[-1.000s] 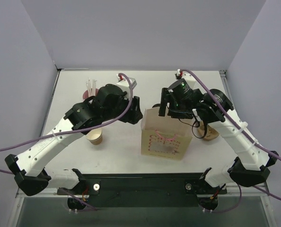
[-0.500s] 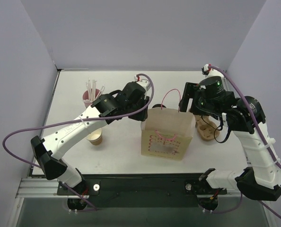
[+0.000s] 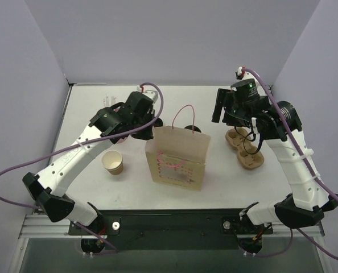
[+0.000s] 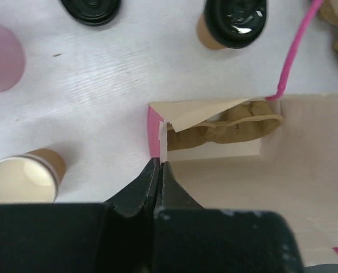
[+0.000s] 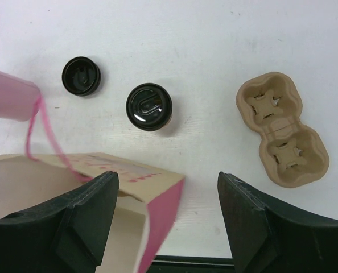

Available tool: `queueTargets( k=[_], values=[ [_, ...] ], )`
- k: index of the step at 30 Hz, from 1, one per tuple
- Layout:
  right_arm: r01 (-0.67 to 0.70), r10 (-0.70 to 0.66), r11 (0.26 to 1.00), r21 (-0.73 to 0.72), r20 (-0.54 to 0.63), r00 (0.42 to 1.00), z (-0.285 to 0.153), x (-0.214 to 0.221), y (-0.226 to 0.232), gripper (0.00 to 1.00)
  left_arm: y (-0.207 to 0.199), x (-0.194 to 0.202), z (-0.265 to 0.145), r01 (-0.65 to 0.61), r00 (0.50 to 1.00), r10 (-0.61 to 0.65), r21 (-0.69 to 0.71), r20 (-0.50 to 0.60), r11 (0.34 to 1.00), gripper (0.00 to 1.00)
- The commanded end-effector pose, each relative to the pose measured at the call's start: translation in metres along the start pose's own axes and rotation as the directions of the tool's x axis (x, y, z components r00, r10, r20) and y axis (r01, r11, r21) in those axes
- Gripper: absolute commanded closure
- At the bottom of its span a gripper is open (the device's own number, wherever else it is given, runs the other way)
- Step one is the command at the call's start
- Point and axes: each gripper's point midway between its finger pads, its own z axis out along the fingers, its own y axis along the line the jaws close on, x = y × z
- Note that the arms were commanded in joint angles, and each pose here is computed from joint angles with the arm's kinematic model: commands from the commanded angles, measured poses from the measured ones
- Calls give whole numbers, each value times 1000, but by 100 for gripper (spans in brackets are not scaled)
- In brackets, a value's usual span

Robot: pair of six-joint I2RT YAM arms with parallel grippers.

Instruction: Pack the takeout coffee

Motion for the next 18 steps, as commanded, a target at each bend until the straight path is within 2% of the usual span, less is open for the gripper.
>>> queueTargets(
  k=[1,5,8,10,13,16,17,18],
  values=[
    [-16,16,1000,18,17,1000,21,-17,-1,29,38,-2,-35,28,998,-27,-18,49,999,100],
    [-59,58,998,17,18,998,47,-30,-6,29,52,-1,-46,10,998,-8,-28,64,1000,100],
    [-61,61,998,14,-23,998,77,-25,-6,29,54,2,-44,18,998,-17,-26,56,1000,100],
    [-21,22,1000,3,-81,997,101,-11,-1,29,56,5,-42,24,999,-23,-31,43,999,99],
    [7,-22,997,-83,-186,982,131,12,19,28,58,7,-44,36,999,-35,-37,37,999,91],
    [25,-57,992,-120,-272,961,152,37,29,26,62,9,-51,41,998,-39,-48,40,998,74],
    [31,-69,991,-133,-287,955,156,42,33,25,64,10,-53,43,998,-41,-57,41,997,66],
    [42,-82,990,-134,-313,946,167,49,35,25,66,10,-55,43,998,-41,-62,45,997,53]
  ],
)
